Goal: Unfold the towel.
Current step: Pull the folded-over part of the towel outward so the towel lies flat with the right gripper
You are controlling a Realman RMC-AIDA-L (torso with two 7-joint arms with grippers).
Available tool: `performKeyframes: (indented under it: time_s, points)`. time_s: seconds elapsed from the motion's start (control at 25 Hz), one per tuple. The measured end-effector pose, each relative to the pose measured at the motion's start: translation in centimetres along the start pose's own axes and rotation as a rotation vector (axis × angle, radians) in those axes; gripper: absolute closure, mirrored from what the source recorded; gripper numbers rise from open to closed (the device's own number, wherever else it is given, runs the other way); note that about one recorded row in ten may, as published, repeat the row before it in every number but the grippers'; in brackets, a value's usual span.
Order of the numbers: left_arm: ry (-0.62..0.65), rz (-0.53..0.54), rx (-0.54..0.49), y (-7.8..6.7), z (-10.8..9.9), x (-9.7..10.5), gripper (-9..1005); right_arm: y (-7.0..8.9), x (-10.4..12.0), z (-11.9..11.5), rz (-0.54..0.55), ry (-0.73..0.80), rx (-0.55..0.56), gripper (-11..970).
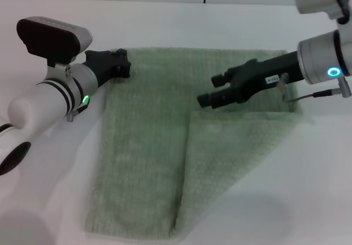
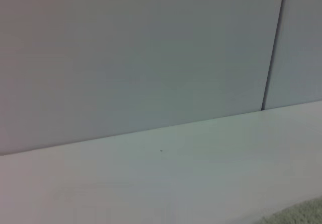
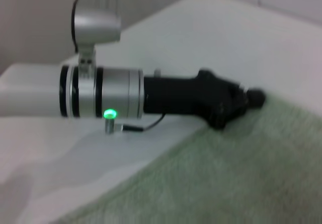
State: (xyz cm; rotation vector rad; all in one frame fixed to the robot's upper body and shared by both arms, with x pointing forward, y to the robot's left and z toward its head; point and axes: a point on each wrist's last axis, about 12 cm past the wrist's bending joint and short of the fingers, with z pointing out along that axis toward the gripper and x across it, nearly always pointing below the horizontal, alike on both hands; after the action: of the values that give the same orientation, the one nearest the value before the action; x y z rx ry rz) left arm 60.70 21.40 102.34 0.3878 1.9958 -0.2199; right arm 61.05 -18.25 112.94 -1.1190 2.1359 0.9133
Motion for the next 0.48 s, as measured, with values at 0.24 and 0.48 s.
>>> performKeyframes:
  time_s: [0.24,0.48]
  points:
    - [-0.005,0.001,0.002,-0.04,0.05,-0.15,997,0.12,-0.70,0.46,0.014,0.124,0.002,203]
    - [-0.007,0.003,0.002,0.02,0.06,-0.21,997,0.09,-1.09,1.03,0.012,0.204,-0.010,203]
